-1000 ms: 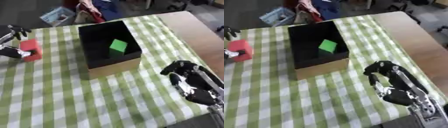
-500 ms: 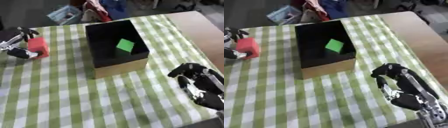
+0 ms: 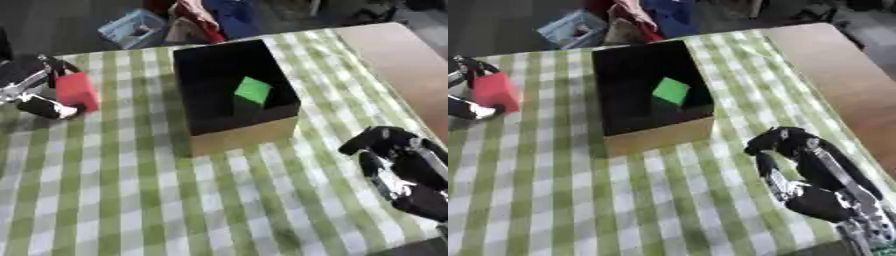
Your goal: Pick up objects on the table and place them in the box.
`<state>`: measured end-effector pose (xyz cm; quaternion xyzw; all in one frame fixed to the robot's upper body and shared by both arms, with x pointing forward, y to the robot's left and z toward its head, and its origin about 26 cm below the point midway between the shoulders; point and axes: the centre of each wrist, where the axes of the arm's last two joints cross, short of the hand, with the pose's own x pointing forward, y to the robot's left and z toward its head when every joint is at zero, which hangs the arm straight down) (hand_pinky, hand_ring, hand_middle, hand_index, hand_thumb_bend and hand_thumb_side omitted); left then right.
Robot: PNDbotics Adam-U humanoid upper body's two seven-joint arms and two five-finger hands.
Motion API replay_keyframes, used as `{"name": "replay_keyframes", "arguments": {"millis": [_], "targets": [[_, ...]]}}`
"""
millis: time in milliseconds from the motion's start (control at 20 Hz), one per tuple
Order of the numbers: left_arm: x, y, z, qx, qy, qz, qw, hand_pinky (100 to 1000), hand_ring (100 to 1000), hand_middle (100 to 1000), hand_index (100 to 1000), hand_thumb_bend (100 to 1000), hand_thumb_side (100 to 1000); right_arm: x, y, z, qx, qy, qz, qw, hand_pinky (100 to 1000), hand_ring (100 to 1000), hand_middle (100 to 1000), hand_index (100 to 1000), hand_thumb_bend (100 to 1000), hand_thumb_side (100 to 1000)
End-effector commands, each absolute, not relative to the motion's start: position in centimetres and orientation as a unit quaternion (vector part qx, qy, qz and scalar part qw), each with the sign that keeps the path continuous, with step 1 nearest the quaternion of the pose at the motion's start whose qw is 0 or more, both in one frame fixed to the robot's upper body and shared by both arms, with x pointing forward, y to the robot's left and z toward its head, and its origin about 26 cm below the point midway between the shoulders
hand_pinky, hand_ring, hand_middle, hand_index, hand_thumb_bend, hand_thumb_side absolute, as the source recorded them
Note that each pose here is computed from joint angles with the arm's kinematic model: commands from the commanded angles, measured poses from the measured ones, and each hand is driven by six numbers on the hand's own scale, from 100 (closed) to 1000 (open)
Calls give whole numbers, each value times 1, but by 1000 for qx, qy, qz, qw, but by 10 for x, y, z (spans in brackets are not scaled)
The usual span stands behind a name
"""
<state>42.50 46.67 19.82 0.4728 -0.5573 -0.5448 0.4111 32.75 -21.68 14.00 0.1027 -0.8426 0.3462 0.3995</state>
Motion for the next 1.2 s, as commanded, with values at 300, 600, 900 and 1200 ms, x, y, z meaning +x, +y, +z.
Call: {"name": "replay_keyframes", "arguments": {"millis": [300,600,900,1200], "targets": [[423,470,204,477,-574,-530,403,589,374,382,714,388,235,328,-220,147,96,-845,352,391,762,674,549,696,100,394],[424,464,212,468,-612,-504,390,574,334,336,602,317,207,328,-220,146,95,-844,352,392,763,675,550,696,100,392],[426,451,232,447,-653,-485,372,565,319,320,589,275,182,328,-220,144,96,-843,353,393,763,675,550,697,100,389],[431,420,257,407,-698,-490,328,565,314,314,586,261,161,328,-219,144,99,-842,356,393,763,675,550,697,100,387]]}}
